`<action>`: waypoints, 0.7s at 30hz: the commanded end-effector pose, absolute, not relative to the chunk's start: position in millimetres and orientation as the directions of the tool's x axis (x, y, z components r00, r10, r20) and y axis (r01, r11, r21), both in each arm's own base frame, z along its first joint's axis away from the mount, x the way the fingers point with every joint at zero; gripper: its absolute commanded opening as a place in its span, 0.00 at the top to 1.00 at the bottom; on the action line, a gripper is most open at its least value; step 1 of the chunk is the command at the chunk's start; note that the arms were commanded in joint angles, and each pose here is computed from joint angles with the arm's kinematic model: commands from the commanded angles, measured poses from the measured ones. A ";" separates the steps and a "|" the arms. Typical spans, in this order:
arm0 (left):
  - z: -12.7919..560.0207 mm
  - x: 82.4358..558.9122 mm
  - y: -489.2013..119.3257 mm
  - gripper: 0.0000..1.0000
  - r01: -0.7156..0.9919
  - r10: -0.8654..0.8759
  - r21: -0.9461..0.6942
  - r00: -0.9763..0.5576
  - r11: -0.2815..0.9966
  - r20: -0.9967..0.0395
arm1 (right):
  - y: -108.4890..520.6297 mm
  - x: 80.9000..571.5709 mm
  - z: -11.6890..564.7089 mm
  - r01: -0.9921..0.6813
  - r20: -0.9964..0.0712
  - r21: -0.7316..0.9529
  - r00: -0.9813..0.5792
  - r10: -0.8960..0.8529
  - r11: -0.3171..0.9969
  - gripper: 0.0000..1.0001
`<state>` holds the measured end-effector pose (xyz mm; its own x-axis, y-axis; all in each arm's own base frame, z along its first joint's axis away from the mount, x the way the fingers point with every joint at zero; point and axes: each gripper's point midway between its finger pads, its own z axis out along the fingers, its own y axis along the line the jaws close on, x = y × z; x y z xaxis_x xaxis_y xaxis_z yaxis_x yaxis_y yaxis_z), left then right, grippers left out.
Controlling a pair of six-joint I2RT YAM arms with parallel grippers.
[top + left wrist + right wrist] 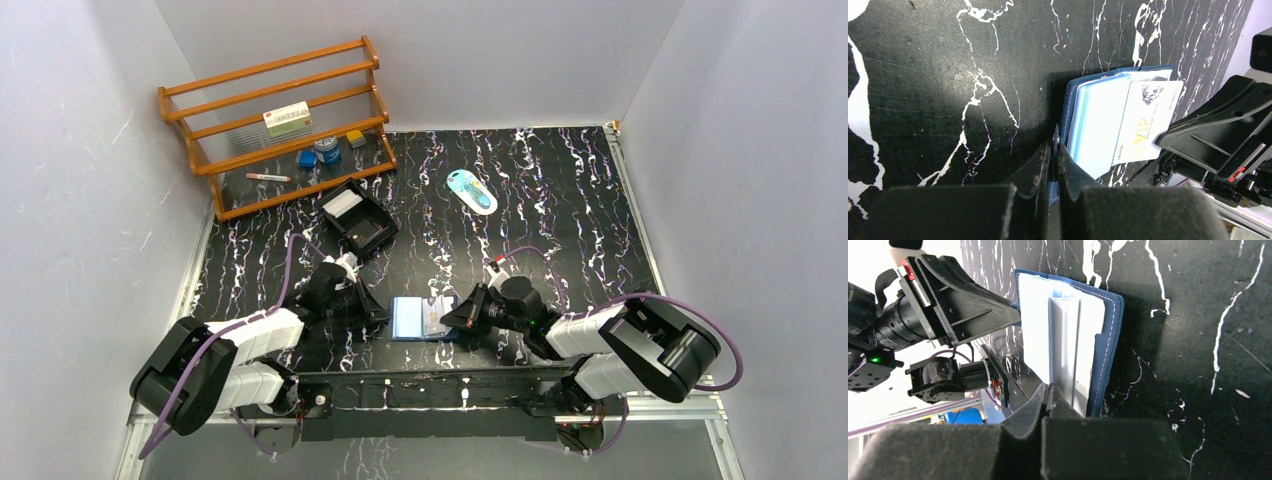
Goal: Put the credit cards into the card holder
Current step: Insert the credit card into the card holder.
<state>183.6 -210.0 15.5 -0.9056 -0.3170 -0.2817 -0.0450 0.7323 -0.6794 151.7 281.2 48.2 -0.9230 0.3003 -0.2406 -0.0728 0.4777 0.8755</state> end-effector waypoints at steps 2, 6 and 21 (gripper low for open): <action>-15.1 156.6 -189.3 1.00 -0.111 -0.286 -0.585 -0.934 0.803 -0.216 | 287.8 157.1 54.8 -0.097 -0.260 0.880 -0.918 0.301 0.465 1.00; -16.3 154.9 -188.8 1.00 -0.116 -0.288 -0.585 -0.934 0.803 -0.210 | 291.8 156.2 54.8 -0.097 -0.247 0.891 -0.923 0.294 0.443 1.00; -16.1 154.5 -191.4 1.00 -0.112 -0.281 -0.592 -0.938 0.798 -0.201 | 298.3 154.4 49.6 -0.078 -0.208 0.912 -0.934 0.289 0.404 1.00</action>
<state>183.5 -210.3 15.3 -0.9057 -0.3208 -0.2772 -0.0502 0.7304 -0.6812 149.9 289.8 37.5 -0.9385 0.2884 -0.1897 -0.0431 0.4474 0.8933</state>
